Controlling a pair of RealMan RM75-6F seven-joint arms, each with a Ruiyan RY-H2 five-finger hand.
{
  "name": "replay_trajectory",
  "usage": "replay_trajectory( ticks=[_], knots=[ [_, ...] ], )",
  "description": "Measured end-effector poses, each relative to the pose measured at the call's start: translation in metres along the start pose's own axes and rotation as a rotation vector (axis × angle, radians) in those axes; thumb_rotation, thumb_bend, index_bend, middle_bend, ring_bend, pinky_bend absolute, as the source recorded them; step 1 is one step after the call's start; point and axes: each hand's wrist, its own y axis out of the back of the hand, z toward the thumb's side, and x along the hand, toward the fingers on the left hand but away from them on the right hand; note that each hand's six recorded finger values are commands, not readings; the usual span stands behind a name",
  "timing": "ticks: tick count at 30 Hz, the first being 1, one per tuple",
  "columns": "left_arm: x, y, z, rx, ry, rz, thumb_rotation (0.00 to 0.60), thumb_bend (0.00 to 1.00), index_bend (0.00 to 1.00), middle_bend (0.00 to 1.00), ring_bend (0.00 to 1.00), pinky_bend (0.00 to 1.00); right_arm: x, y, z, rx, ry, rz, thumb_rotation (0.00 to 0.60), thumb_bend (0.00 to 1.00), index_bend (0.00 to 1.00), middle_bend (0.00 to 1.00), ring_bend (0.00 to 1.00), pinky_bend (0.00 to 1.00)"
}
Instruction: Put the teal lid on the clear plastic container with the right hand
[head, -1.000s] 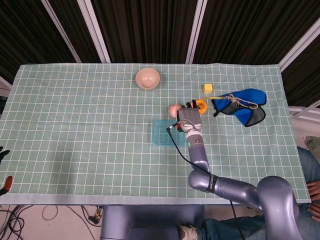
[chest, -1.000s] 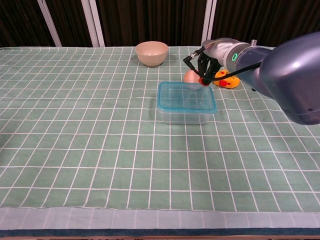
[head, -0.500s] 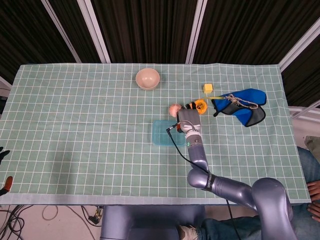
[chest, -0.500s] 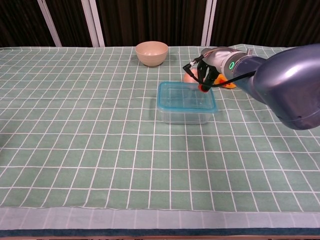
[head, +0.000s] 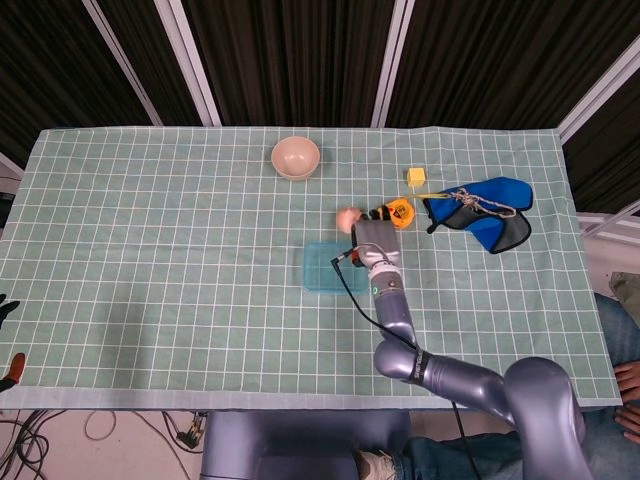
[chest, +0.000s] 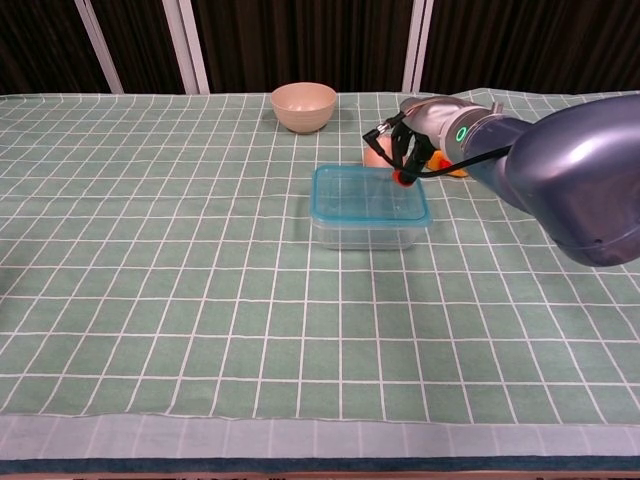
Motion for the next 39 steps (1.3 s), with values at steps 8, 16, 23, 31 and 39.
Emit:
replay_trajectory(
  ticks=[8,16,23,31,39],
  knots=[
    [0.000,0.000,-0.001,-0.006,0.004,-0.004,0.600,0.46,0.09,0.00,0.00,0.00,0.016,0.014,0.014,-0.023,0.052,-0.032,0.600,0.53,0.63,0.22,0.09,0.00],
    [0.000,0.000,-0.001,-0.012,0.004,-0.008,0.600,0.46,0.09,0.00,0.00,0.00,0.048,0.021,0.029,-0.028,0.115,-0.060,0.600,0.53,0.63,0.21,0.08,0.02],
    [0.000,0.000,-0.001,-0.008,-0.004,-0.007,0.600,0.46,0.09,0.00,0.00,0.00,0.077,0.008,0.050,-0.014,0.175,-0.057,0.600,0.53,0.63,0.20,0.07,0.00],
    [0.000,0.000,-0.001,-0.005,-0.002,-0.007,0.600,0.46,0.09,0.00,0.00,0.00,0.080,-0.005,0.064,-0.018,0.186,-0.047,0.600,0.53,0.63,0.19,0.07,0.00],
    [0.000,0.000,-0.001,-0.006,-0.001,-0.008,0.600,0.46,0.09,0.00,0.00,0.00,0.075,-0.013,0.069,-0.025,0.179,-0.043,0.600,0.53,0.63,0.18,0.06,0.00]
  ],
)
